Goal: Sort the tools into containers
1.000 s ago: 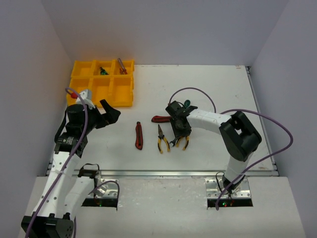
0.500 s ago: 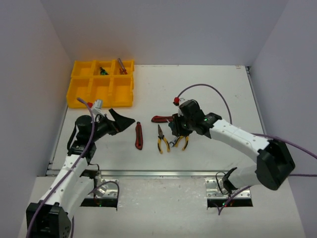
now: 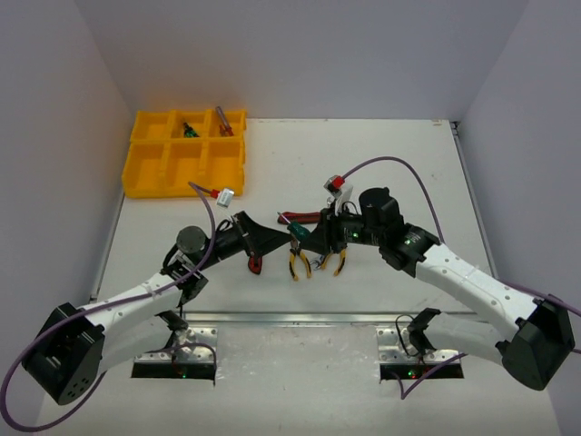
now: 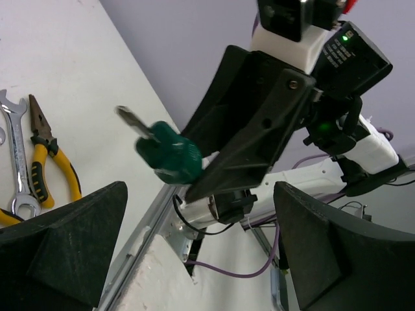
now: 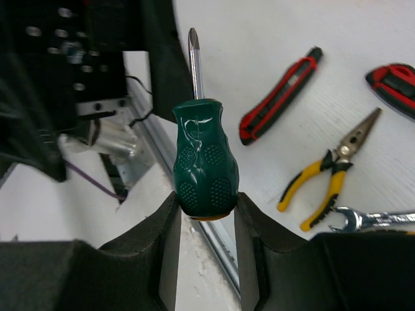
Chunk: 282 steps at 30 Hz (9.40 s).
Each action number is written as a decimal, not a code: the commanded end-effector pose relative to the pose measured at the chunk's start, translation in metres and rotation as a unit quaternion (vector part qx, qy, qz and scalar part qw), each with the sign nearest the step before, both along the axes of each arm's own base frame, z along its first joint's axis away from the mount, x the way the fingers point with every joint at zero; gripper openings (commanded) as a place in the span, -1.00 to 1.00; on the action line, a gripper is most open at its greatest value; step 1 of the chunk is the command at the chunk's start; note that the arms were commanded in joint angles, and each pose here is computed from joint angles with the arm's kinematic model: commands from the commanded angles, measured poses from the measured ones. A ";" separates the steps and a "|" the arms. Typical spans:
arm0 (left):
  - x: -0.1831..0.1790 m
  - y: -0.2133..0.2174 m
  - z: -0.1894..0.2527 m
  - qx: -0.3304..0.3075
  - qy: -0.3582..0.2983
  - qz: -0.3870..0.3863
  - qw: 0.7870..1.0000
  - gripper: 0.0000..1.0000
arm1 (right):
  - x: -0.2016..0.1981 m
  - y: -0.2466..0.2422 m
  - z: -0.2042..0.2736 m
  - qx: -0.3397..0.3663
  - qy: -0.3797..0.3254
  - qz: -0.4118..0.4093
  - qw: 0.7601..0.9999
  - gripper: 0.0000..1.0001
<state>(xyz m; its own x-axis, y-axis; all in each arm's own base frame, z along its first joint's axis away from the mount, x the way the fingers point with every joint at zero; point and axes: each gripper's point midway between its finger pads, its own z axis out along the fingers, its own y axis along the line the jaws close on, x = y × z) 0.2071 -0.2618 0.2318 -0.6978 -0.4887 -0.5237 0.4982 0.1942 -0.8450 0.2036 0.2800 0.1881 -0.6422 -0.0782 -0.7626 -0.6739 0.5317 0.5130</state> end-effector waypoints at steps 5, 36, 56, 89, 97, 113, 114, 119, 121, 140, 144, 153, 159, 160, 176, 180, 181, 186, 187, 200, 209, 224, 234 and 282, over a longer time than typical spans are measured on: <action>0.010 -0.015 0.044 -0.060 -0.052 0.013 0.997 0.44 | -0.023 0.024 0.060 0.118 -0.047 0.091 0.988 -1.00; 0.283 0.290 0.032 0.276 0.181 0.564 0.757 -1.00 | 0.028 -0.106 0.016 -0.122 -0.049 -0.263 0.956 0.98; 0.467 0.459 -0.031 0.346 0.056 0.590 0.727 -0.85 | 0.007 -0.074 -0.036 -0.133 -0.001 -0.147 0.980 0.98; 0.087 0.226 0.074 0.171 0.028 0.449 0.877 1.00 | 0.230 -0.130 -0.101 -0.287 0.122 -0.466 0.828 0.46; 0.065 0.220 0.017 0.252 0.045 0.404 0.878 1.00 | 0.258 -0.139 -0.152 -0.299 0.160 -0.482 0.808 0.28; 0.069 0.194 -0.007 0.238 0.054 0.331 0.912 1.00 | 0.246 -0.137 -0.103 -0.212 0.078 -0.468 0.855 -1.00; 0.072 0.186 -0.002 0.219 0.040 0.314 0.923 1.00 | 0.245 -0.125 -0.085 -0.182 0.053 -0.439 0.878 -1.00; 0.060 0.122 0.039 0.088 -0.041 0.146 0.985 1.00 | 0.159 -0.025 -0.006 0.015 -0.058 -0.101 0.993 -1.00; 0.051 0.098 0.055 0.052 -0.059 0.095 0.992 1.00 | 0.095 0.000 0.015 0.082 -0.087 0.024 0.993 -1.00; 0.031 -0.011 0.071 0.056 -0.124 -0.023 0.990 0.22 | -0.004 0.046 0.094 0.166 -0.155 0.122 0.966 -1.00; 0.025 -0.018 0.069 0.056 -0.123 -0.037 0.990 -0.13 | 0.003 0.043 0.095 0.156 -0.164 0.103 0.969 -1.00; 0.014 -0.029 0.068 0.054 -0.121 -0.066 0.989 -1.00 | 0.024 0.039 0.091 0.130 -0.161 0.046 0.977 -1.00; 0.074 -0.006 0.045 0.148 -0.048 0.092 0.984 -1.00 | 0.057 0.016 0.066 0.069 -0.143 -0.072 0.985 0.90; 0.091 0.004 0.041 0.174 -0.032 0.137 0.975 -1.00 | 0.070 0.000 0.057 0.042 -0.135 -0.131 0.981 0.98; 0.328 0.396 0.023 0.281 0.170 0.659 0.677 -1.00 | 0.069 -0.113 -0.007 -0.113 -0.058 -0.355 0.926 0.98; 0.393 0.454 0.053 0.362 0.120 0.679 0.628 -1.00 | 0.065 -0.097 -0.014 -0.104 -0.043 -0.319 0.941 0.98; 0.402 0.466 0.045 0.387 0.116 0.681 0.610 -1.00 | 0.065 -0.094 -0.016 -0.106 -0.040 -0.313 0.943 0.98; 0.424 0.493 -0.001 0.390 0.102 0.673 0.621 -1.00 | 0.064 -0.082 -0.027 -0.104 -0.027 -0.285 0.952 0.98; 0.429 0.491 -0.006 0.384 0.092 0.667 0.632 -1.00 | 0.063 -0.080 -0.029 -0.105 -0.025 -0.280 0.954 0.98; 0.462 0.493 -0.055 0.348 0.097 0.642 0.677 0.45 | 0.071 -0.080 -0.037 -0.126 -0.025 -0.285 0.950 0.98; 0.376 0.445 0.147 0.211 0.075 0.657 0.720 1.00 | 0.084 -0.076 -0.058 -0.219 0.032 -0.277 0.935 0.98; 0.099 0.232 0.111 0.190 0.000 0.433 0.881 1.00 | 0.083 -0.102 -0.110 -0.281 0.158 -0.423 0.847 0.55; 0.049 0.240 0.026 0.313 0.022 0.422 0.850 1.00 | 0.074 -0.107 -0.127 -0.277 0.164 -0.426 0.845 0.36; 0.044 0.223 0.030 0.294 -0.012 0.399 0.868 1.00 | 0.085 0.132 -0.184 -0.357 0.139 -0.194 0.903 0.40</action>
